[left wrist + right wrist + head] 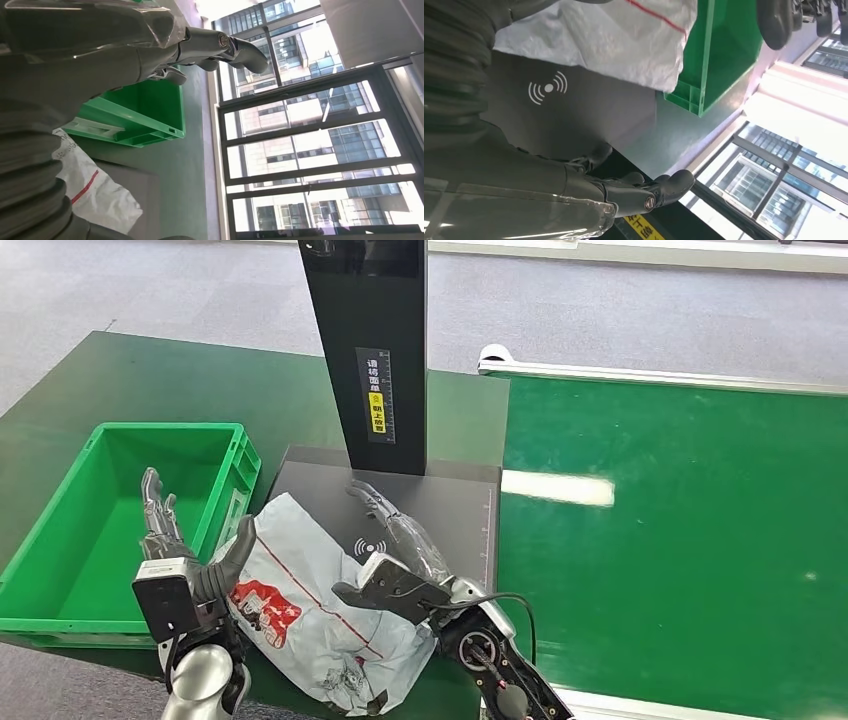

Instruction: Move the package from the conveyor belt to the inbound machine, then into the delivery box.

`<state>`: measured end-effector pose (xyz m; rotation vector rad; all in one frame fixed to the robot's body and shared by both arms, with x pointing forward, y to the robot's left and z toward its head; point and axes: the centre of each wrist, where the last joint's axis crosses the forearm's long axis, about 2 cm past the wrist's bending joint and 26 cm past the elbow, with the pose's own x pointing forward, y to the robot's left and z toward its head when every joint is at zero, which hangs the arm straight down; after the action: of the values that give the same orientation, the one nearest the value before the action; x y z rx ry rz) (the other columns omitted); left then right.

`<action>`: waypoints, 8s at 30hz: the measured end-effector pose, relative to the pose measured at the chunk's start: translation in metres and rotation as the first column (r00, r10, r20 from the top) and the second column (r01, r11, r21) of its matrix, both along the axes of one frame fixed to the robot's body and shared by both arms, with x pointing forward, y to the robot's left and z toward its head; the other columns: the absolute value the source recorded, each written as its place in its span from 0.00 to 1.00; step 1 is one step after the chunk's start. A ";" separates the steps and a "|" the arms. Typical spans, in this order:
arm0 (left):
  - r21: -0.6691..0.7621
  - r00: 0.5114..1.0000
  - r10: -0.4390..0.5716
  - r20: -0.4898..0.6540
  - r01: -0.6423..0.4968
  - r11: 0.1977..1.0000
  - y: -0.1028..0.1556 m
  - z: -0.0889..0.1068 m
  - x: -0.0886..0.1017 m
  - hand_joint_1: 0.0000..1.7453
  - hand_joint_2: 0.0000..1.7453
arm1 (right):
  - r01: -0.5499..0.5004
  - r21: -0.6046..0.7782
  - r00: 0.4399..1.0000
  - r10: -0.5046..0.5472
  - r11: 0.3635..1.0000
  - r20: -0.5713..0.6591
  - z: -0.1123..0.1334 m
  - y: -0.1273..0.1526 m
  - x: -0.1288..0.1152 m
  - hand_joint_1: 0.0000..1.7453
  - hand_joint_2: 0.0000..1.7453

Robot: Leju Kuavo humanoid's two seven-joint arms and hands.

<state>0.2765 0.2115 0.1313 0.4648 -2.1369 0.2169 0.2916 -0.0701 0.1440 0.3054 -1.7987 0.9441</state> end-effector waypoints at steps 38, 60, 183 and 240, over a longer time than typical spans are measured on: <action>0.509 0.735 -0.052 -0.676 0.516 0.689 -0.003 -0.055 0.003 0.00 1.00 | 0.379 0.771 0.720 -0.686 0.511 0.101 0.065 -0.118 -0.016 0.00 1.00; 0.518 0.740 -0.060 -0.670 0.524 0.676 -0.004 -0.055 0.015 1.00 1.00 | 0.401 0.771 0.702 -0.707 0.495 0.088 0.063 -0.125 -0.021 0.00 1.00; 0.287 0.396 -0.393 -0.830 0.907 0.309 0.019 -0.058 0.051 1.00 1.00 | 0.456 0.795 0.664 -0.747 0.400 -0.005 0.057 -0.138 -0.004 0.00 1.00; -0.088 0.896 -0.380 0.228 0.408 0.909 0.044 0.034 -0.001 1.00 1.00 | 0.473 0.784 0.663 -0.748 0.403 -0.016 0.042 -0.140 -0.013 0.00 1.00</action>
<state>0.2760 0.2557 0.1658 -0.0818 -2.3480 0.1795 0.2784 -0.2101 0.1862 -0.0910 -2.3068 -0.3761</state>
